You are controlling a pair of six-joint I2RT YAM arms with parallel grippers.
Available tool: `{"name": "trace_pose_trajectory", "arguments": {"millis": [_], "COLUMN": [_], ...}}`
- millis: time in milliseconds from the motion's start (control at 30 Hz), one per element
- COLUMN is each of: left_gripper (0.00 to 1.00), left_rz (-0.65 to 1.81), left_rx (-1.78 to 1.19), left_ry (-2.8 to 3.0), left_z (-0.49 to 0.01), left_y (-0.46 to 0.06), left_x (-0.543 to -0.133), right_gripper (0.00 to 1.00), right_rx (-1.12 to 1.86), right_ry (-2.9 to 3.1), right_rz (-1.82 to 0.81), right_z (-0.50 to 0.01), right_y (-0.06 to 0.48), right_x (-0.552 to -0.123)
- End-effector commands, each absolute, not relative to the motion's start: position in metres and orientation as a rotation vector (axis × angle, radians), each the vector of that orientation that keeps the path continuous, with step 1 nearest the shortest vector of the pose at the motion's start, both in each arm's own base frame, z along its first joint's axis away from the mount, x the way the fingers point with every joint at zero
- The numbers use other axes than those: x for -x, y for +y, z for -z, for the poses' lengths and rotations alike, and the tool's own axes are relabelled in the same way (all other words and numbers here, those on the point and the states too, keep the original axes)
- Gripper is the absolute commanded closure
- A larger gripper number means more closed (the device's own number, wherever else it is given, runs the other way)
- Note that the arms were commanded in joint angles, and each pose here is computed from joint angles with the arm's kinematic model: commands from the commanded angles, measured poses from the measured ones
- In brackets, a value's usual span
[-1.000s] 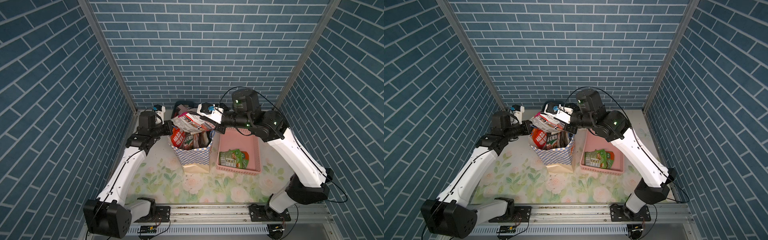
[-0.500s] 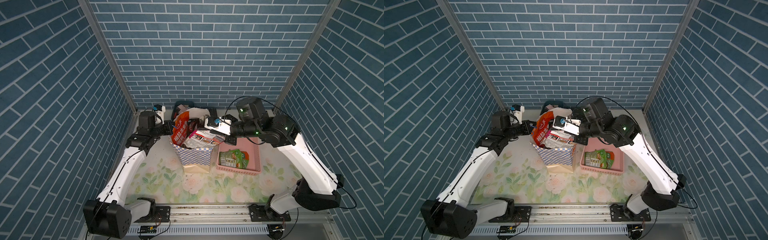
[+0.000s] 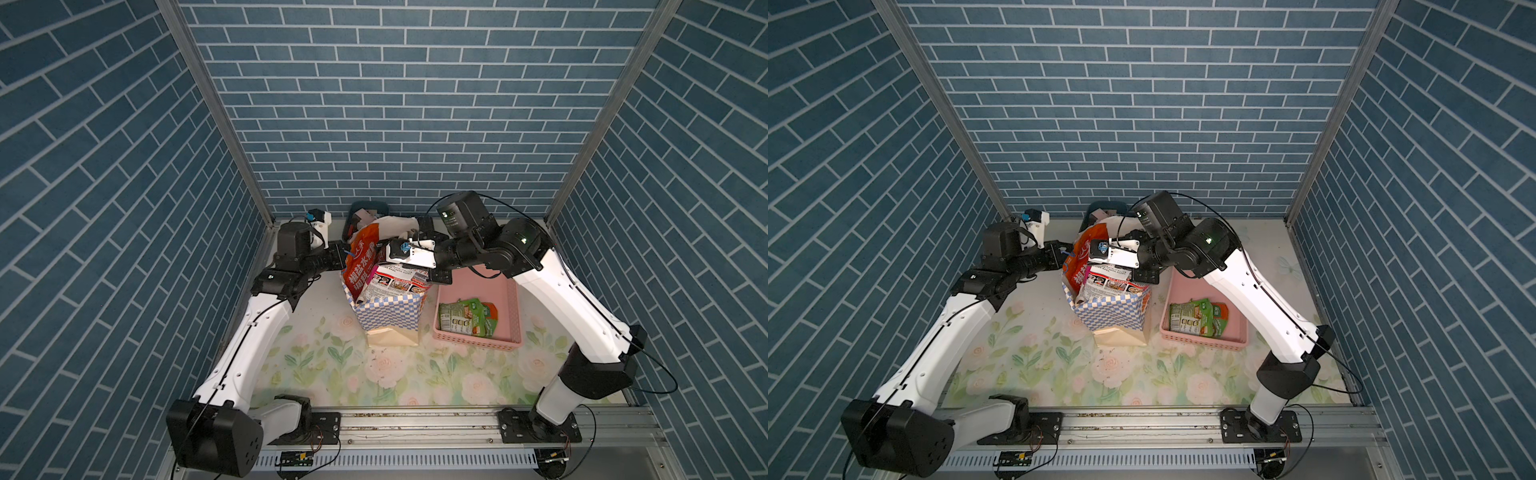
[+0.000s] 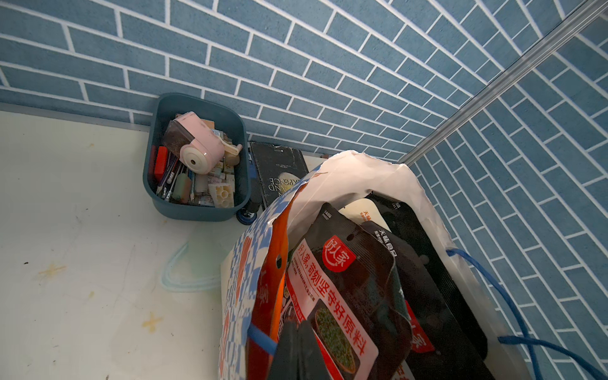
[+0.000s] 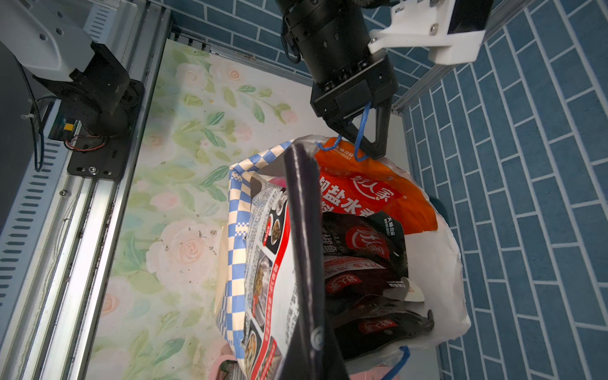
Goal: Place the condiment packets inside the bag
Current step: Place the condiment packet in the paper bag.
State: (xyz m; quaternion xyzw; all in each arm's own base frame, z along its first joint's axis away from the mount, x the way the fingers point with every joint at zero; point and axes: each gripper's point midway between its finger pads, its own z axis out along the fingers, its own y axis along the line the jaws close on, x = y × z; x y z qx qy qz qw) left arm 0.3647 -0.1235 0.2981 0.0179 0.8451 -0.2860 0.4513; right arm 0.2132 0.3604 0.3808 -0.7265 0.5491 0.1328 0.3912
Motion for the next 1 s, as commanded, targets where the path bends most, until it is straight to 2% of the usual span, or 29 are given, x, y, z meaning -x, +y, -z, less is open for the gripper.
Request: {"name": "trace_pose_trajectory", "arguments": {"millis": [0, 100, 267, 667, 767, 867, 967], "left_gripper": [0.92, 0.93, 0.93, 0.93, 0.93, 0.93, 0.93], "left_rz": [0.720, 0.735, 0.741, 0.734, 0.740, 0.741, 0.739], "left_rx": [-0.059, -0.054, -0.048, -0.054, -0.055, -0.056, -0.054], "left_ry": [2.093, 2.074, 2.053, 2.066, 2.072, 2.073, 2.074], "left_z": [-0.298, -0.306, -0.316, -0.314, -0.311, -0.310, -0.310], "left_y": [-0.126, -0.127, -0.128, -0.128, -0.129, -0.130, -0.129], "left_x": [-0.364, -0.365, -0.368, -0.370, -0.372, -0.372, -0.372], "right_gripper": [1.00, 1.00, 1.00, 1.00, 0.89, 0.84, 0.91], "right_rx": [1.855, 1.823, 1.820, 1.999, 2.002, 1.971, 1.952], "right_ry": [1.375, 1.389, 1.333, 1.263, 1.282, 1.289, 1.286], "right_rz": [-0.202, -0.102, -0.108, -0.299, -0.284, -0.258, -0.209], "right_z": [-0.385, -0.393, -0.408, -0.366, -0.361, -0.367, -0.373], "right_y": [0.353, 0.343, 0.337, 0.383, 0.385, 0.384, 0.378], "right_x": [-0.224, -0.234, -0.225, -0.197, -0.197, -0.200, -0.204]}}
